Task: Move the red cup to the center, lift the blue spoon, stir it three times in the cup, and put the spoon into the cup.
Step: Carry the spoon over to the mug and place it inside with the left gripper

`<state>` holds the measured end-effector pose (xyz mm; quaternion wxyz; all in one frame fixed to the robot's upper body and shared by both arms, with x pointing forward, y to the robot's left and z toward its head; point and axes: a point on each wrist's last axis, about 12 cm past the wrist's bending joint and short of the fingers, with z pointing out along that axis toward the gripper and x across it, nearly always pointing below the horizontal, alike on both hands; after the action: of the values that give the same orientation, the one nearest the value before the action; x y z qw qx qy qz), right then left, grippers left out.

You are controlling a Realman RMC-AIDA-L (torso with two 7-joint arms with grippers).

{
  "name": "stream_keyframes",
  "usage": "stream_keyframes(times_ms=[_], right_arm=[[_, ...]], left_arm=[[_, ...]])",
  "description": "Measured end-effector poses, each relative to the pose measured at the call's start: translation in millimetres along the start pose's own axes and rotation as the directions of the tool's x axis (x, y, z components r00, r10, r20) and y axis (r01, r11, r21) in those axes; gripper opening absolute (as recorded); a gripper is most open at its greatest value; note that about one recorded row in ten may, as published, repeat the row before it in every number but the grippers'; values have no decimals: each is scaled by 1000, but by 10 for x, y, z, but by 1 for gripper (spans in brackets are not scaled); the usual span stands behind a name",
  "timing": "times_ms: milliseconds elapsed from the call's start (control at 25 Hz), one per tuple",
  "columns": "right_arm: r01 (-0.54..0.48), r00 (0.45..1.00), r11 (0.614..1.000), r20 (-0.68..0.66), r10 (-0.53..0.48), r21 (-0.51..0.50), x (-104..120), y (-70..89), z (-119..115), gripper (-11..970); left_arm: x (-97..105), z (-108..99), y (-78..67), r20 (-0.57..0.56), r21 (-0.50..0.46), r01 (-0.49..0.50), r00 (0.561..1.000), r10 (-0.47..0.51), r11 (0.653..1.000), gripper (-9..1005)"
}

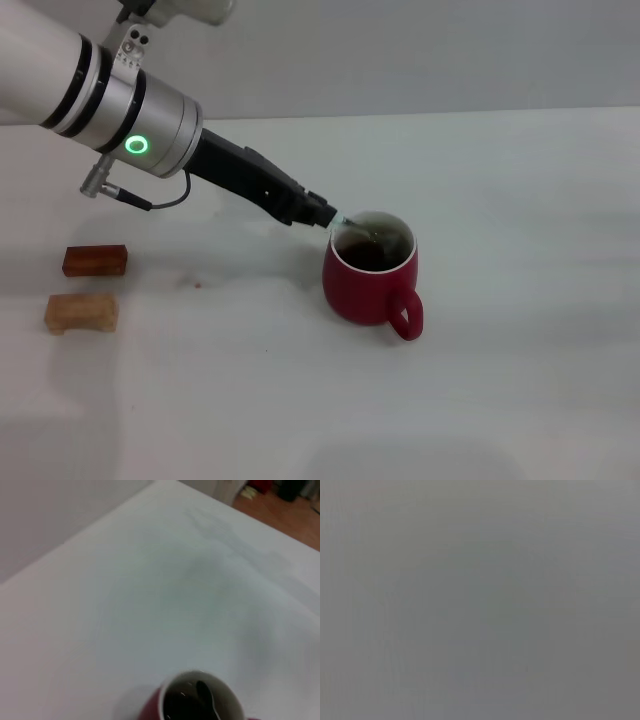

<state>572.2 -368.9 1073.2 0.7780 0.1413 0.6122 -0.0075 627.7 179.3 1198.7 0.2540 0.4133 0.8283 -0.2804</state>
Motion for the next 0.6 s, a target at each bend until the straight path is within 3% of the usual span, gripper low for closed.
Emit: stream_keyframes(times_ms=[600], right_arm=[[-1,1000,1000,-1,1,-7,2,19,7,389]], left_arm=[[164,31,98,38,-28,53,998,-52,998,142]])
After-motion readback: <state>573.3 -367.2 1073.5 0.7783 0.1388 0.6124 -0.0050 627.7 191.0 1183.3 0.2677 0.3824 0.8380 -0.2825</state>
